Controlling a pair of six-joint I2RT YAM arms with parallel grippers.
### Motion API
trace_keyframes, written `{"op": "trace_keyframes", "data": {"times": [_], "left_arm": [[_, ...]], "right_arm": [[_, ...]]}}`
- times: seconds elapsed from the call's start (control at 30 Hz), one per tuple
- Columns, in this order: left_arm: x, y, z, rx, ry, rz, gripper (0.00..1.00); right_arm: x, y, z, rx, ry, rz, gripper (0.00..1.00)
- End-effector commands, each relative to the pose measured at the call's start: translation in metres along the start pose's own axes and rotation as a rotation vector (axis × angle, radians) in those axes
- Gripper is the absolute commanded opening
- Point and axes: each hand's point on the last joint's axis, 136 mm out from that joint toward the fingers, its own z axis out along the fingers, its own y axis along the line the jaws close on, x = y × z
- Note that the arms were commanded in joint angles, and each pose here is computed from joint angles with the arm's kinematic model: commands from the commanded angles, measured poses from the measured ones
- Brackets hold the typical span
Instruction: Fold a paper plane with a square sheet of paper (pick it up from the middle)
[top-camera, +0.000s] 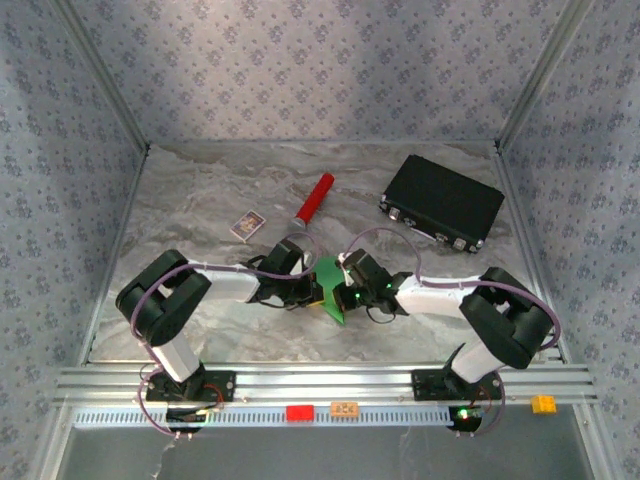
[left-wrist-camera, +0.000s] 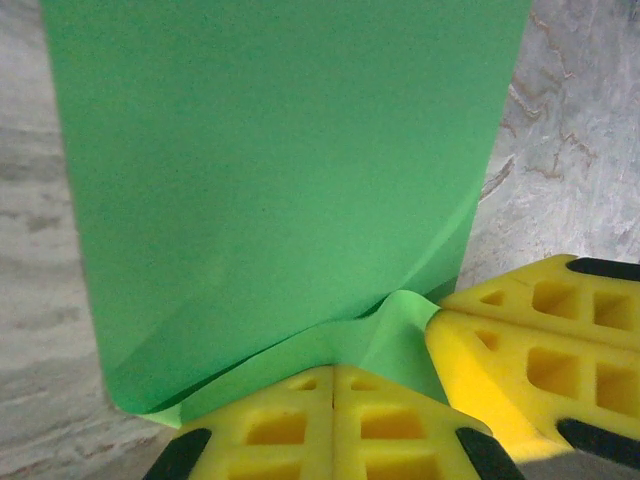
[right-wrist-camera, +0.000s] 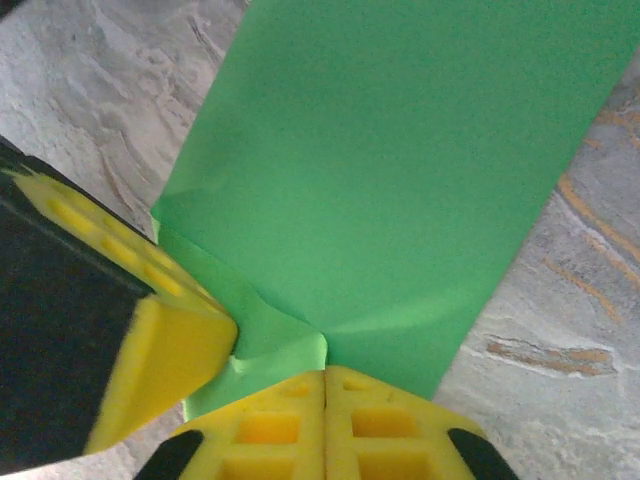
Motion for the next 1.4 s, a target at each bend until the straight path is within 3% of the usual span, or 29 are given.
{"op": "trace_keyframes", "data": {"times": [0.0,0.1,0.23,0.43,0.6,1.03,1.37], "left_arm": [[0.004,0.018,0.005,-0.064,0.005,0.007,0.0],[0.004,0.017,0.005,-0.065,0.006,0.007,0.0],[0.003,0.017,0.005,-0.068,0.003,0.01,0.0],[0.002,0.017,0.004,-0.071,-0.001,0.011,0.0],[0.002,0.017,0.005,-0.075,-0.001,0.01,0.0],[0.002,0.017,0.005,-0.078,0.002,0.014,0.0],[0.002,0.018,0.005,-0.086,0.007,0.017,0.0]], "right_arm": [[-0.011,0.003,-0.012,-0.011,0.007,0.052,0.15],[-0.018,-0.002,-0.028,-0.03,-0.012,0.126,0.28],[-0.021,0.007,-0.049,-0.122,-0.045,0.17,0.36],[-0.002,0.047,-0.052,-0.303,0.036,0.142,0.19],[0.017,0.062,-0.035,-0.292,0.124,0.122,0.09],[0.033,0.057,-0.001,-0.182,0.233,0.116,0.07],[0.047,0.042,0.0,-0.164,0.26,0.141,0.08]]}}
